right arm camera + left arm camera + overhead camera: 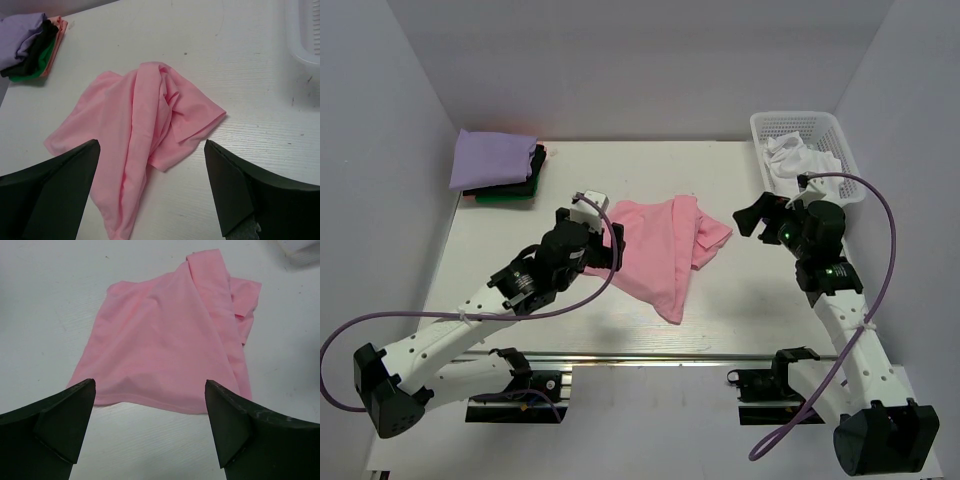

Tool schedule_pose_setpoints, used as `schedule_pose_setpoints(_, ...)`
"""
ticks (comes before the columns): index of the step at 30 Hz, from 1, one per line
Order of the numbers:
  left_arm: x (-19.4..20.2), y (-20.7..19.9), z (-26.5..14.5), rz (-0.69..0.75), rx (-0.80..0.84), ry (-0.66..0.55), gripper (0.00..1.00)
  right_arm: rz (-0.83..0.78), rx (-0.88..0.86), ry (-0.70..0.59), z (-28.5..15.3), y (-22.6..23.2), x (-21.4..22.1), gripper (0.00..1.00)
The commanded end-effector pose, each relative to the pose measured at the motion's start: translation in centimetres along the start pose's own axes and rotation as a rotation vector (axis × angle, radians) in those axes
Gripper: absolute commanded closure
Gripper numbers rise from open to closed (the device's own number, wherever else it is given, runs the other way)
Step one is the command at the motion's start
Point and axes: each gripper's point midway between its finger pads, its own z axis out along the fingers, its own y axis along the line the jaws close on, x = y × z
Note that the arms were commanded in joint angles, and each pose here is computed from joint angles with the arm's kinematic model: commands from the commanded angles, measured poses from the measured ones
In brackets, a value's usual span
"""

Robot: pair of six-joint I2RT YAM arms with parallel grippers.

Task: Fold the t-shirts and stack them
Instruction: Flatten out the tshirt

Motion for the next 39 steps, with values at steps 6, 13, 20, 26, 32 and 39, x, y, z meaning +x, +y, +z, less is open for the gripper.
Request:
schedule_pose_setpoints(6,0.3,-2.8,0.4,0.067,0.158,0.027,0.0,-0.042,0.002,-0.052,-0.1,-0.2,-0.8,0.1)
schedule_pose_setpoints(13,7.1,-14.0,3.8,0.241,0.568,0.304,0.0,-0.011,0.016,0.082,1.9,-1.2,1.8,0.1)
schedule_pose_setpoints(20,11.9,-20.5,3.0,0.403,0.702,0.403,0.0,-0.009,0.065,0.168,2.3,-2.5,3.7,0.1)
schedule_pose_setpoints(26,16.1,-21.4,1.4,0.42,0.801,0.502,0.14,0.01,0.111,0.191,2.2,-3.5,4.7,0.1)
schedule_pose_setpoints(32,18.5,-20.1,3.0,0.432,0.703,0.555,0.24,0.006,0.134,0.195,2.0,-3.7,4.7,0.1)
schedule_pose_setpoints(39,22.0,-18.5,5.4,0.396,0.578,0.652,0.32,0.002,0.143,0.193,1.8,-4.0,4.8,0.1)
